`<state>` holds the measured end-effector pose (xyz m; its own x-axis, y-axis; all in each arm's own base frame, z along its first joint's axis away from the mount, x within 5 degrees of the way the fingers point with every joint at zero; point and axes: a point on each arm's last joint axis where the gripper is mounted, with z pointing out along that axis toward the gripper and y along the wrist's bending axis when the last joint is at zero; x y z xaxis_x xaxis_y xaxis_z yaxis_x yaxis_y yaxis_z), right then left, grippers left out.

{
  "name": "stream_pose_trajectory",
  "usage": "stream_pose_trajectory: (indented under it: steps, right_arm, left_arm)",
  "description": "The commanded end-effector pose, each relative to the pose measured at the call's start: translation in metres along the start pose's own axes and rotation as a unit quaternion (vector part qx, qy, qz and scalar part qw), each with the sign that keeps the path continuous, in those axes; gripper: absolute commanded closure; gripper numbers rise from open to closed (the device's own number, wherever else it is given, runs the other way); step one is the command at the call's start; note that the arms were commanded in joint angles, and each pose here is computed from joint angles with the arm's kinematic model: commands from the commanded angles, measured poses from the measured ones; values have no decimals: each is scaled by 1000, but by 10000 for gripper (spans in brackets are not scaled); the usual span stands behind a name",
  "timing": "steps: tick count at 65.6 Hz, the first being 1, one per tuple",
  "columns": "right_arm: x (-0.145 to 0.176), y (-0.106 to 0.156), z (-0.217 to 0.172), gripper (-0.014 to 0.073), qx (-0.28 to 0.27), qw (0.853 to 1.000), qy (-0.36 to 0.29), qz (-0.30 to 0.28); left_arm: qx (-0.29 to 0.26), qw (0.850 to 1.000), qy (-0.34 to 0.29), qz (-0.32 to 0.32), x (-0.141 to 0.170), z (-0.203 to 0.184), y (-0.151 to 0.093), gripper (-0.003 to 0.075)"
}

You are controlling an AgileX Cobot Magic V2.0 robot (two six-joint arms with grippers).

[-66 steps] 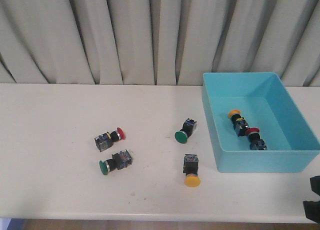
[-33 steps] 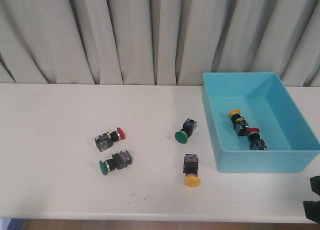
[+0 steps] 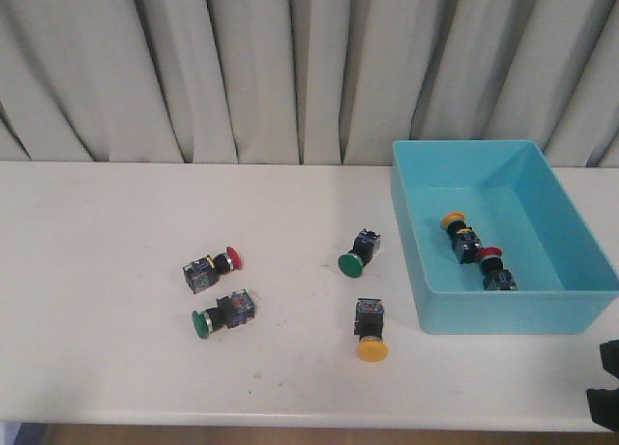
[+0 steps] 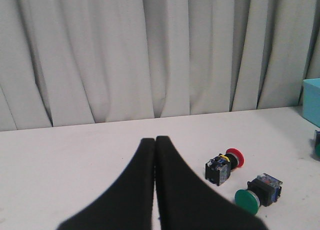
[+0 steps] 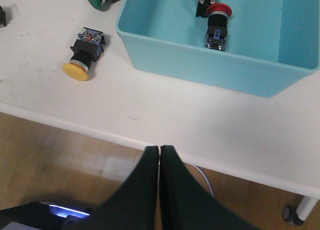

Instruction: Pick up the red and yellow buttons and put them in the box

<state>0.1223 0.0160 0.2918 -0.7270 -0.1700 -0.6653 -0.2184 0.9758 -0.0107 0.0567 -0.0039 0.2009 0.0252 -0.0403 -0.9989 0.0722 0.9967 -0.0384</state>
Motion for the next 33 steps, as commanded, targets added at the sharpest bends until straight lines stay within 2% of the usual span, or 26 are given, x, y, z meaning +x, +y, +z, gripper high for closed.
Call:
stream_pose_trajectory:
  steps: [1, 6, 10, 17, 22, 29, 33]
  right_arm:
    - [-11, -1, -6, 601, 7, 999, -39, -5]
    - [-8, -2, -10, 601, 20, 998, -59, -21]
    - [-1, -4, -13, 600, 40, 994, -102, -28]
    - [19, -2, -15, 599, 62, 974, -215, -22]
    - [38, 0, -19, 599, 75, 949, -306, -17]
    - [63, 2, -15, 599, 88, 918, -387, -12]
    - [74, 2, -11, 598, 91, 905, -416, -6]
  left_arm:
    - [4, 1000, -22, -5, 9, 0, 0, 727]
    - [4, 1000, -22, -5, 9, 0, 0, 727]
    - [4, 1000, -22, -5, 9, 0, 0, 727]
    - [4, 1000, -22, -5, 9, 0, 0, 727]
    - [4, 1000, -22, -5, 9, 0, 0, 727]
    - [4, 1000, -22, -5, 9, 0, 0, 727]
    - [4, 1000, -22, -5, 9, 0, 0, 727]
